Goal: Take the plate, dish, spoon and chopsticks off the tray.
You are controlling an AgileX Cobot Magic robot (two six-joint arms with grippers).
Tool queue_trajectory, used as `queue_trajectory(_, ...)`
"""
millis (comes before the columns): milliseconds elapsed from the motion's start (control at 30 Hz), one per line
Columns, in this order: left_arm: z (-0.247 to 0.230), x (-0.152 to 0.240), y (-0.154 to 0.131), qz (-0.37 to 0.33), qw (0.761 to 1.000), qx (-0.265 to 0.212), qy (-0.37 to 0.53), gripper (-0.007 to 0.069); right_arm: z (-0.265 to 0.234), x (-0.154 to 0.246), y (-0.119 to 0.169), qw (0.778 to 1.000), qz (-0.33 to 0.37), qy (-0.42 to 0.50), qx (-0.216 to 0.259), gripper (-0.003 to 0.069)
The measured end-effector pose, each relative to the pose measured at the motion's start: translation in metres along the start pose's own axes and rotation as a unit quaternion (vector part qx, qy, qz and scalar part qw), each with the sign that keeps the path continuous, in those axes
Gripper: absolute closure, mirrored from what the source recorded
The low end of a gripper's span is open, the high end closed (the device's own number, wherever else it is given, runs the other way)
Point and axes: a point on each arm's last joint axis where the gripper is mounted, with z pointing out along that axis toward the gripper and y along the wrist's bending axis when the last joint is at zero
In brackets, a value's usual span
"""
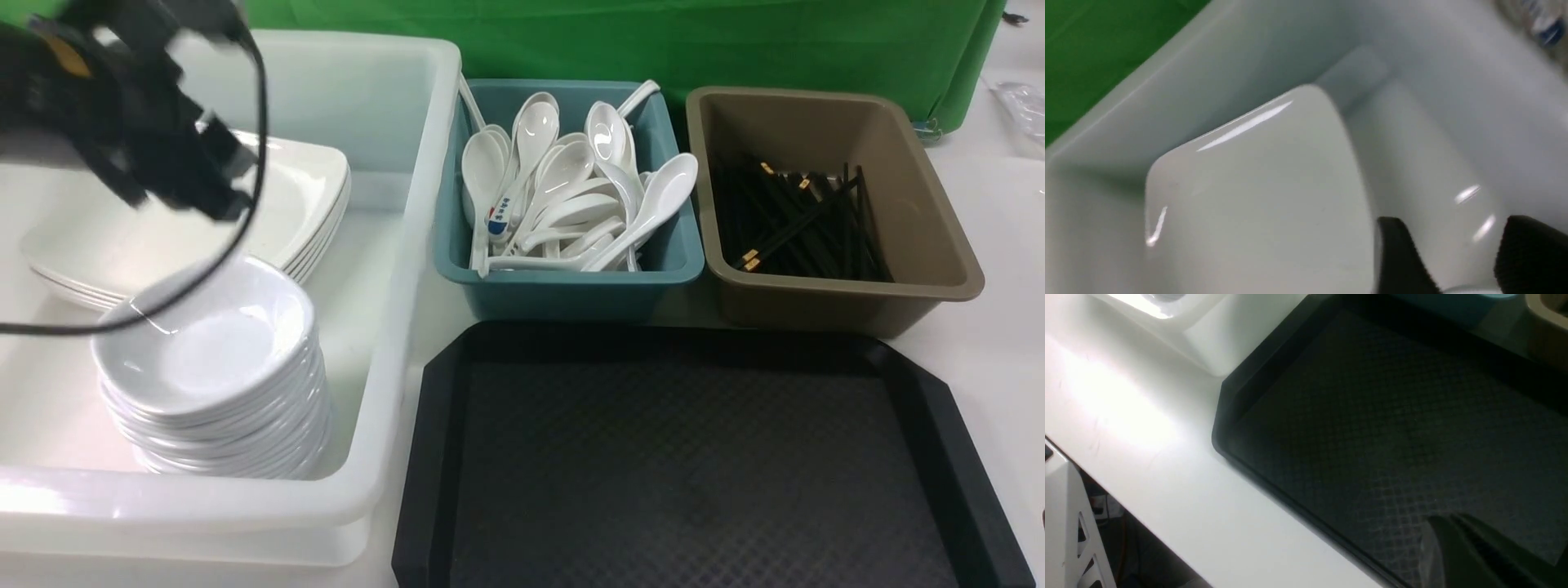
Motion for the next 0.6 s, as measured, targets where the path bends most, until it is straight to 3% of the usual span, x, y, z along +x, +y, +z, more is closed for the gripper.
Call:
queue_trajectory(67,-0.041,-0.006,-0.01,-0.064,0.996,0.028,-0.064,0.0515,0.0,0.0,0.0,1.0,0.0,0.0,0.0,0.0637)
queue_trajectory(167,-0.098,0.002,-0.031,-0.104,0.981,0.06,-0.153,0.0603,0.0,0.0,-0.001,1.0,-0.002,-0.002,0.005,0.0637)
queue_trajectory(300,-0.148,0.036,-0.059,-0.124,0.959,0.067,-0.244,0.0619,0.0,-0.003,-0.006,0.999,0.012,-0.017,0.032,0.0637)
queue_trajectory(600,-0.16,0.105,-0.089,-0.14,0.941,0.015,-0.308,0.0617,-0.001,-0.007,-0.012,0.997,0.03,-0.039,0.065,0.0637)
